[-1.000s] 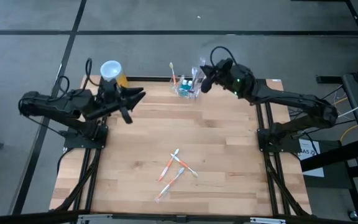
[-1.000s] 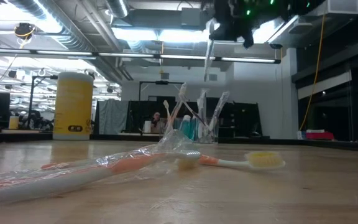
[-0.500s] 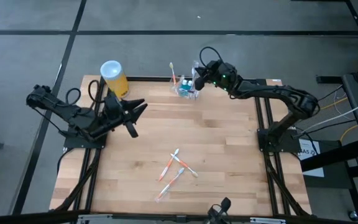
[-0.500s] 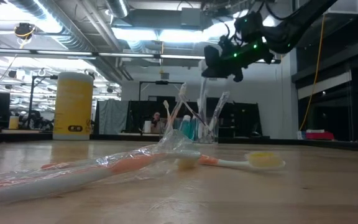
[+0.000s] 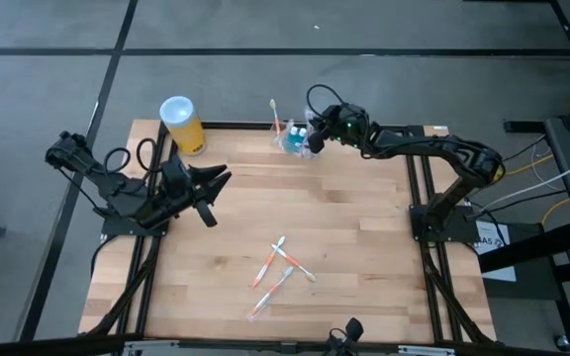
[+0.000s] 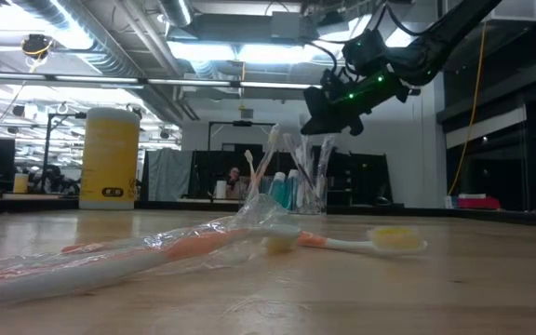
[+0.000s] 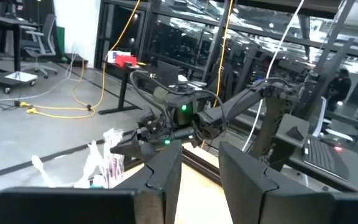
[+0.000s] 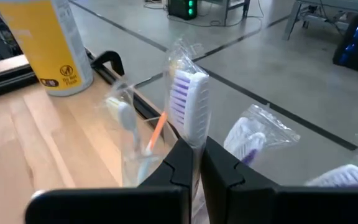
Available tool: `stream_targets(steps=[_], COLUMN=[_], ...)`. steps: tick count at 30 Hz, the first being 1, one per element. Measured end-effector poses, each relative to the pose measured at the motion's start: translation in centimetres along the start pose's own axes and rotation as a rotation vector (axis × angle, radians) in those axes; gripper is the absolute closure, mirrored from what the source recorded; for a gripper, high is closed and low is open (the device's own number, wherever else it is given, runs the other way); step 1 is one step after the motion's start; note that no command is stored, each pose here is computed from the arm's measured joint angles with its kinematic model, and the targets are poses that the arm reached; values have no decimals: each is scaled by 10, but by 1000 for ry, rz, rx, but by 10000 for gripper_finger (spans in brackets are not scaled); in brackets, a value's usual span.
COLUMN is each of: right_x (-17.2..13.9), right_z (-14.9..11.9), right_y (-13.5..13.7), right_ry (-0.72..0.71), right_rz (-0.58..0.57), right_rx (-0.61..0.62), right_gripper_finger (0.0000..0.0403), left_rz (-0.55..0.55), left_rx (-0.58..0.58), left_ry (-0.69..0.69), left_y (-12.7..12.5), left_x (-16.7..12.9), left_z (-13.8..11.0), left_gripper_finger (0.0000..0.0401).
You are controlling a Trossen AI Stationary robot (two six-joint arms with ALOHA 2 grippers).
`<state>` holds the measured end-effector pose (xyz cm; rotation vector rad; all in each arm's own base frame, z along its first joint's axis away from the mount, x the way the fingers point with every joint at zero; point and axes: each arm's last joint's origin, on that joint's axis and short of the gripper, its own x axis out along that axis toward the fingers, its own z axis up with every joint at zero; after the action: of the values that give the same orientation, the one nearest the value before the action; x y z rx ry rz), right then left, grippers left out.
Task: Pick & Place toothbrushing station
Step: Put the purple toothbrush into the right section of the transparent organizer, then put the orange toothbrush into the left section of the transparent organizer
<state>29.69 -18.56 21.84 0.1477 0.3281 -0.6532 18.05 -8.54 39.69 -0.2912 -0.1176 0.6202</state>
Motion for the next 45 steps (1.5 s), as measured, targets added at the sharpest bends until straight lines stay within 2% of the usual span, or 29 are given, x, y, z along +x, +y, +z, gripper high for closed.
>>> stream_targets(steps=[7,11,16,21,28,33,37,39,41,43,45], right_x=[4,6,0,-4,-13,-32,-59,-78,-97,-117,-135], right_z=[-9,-32,-47,-36,-26,-22,-21,-22,-21,-22,-21], right_y=[0,-2,-3,-1,-3,16,58,80,98,111,123], right_ry=[33,85,34,-58,-82,37,135,186,212,242,235], right_rz=[3,-2,13,94,58,201,357,410,438,436,439], right_rx=[-6,45,128,178,193,254,256,250,260,275,302], right_gripper_finger=[384,338,287,261,255,255,255,255,255,254,254], left_rz=[-9,-25,-29,-28,-20,62,134,96,39,28,95], left_rx=[-1,-17,-25,-32,-20,12,0,-3,-28,-83,-97], left_ry=[4,4,4,3,3,-12,-12,30,132,305,501], left_y=[-7,-12,-15,-16,-17,-14,-9,-6,0,11,20], left_x=[-1,-4,-9,-13,-17,-17,-17,-18,-18,-16,-12], left_z=[-5,-7,-7,-7,-7,-8,-17,-27,-41,-59,-80], left_gripper_finger=[299,299,299,299,299,299,299,299,299,300,303])
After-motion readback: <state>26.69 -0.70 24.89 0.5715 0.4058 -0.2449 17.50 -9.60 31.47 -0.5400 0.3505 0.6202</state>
